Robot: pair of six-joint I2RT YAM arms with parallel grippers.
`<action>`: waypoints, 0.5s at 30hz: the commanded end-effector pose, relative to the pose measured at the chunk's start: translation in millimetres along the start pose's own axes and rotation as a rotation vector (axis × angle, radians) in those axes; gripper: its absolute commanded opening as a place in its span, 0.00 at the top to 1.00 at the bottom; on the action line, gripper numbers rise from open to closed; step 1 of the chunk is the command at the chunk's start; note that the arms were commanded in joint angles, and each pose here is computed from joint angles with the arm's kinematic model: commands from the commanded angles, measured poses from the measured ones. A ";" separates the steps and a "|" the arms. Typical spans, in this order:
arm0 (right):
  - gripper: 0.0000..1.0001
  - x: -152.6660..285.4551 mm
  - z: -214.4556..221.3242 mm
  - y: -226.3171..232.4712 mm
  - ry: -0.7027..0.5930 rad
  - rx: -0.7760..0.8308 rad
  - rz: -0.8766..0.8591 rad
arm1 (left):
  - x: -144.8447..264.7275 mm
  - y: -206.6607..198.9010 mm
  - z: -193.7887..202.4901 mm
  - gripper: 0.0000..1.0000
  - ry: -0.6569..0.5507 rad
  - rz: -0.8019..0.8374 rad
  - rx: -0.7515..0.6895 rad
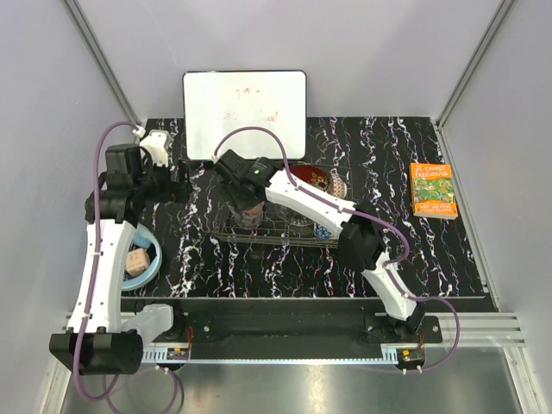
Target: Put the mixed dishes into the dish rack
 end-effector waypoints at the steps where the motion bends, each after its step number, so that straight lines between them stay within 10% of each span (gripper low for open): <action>1: 1.00 -4.8 -5.9 3.7 -0.022 0.030 0.001 | 4.2 0.4 -4.3 0.01 -0.039 0.048 0.000; 15: 1.00 -32.0 21.5 15.6 0.020 0.029 -0.054 | 5.7 3.3 -4.5 0.01 -0.046 0.060 0.027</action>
Point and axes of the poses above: each gripper's point midway between its finger pads, its own x axis back along the fingers, its own y axis along the line the jaws close on, z = x × y, the point moved 7 cm from there along x, back along the fingers, and after that the axes turned 10 degrees about x, right-handed, at the moved point
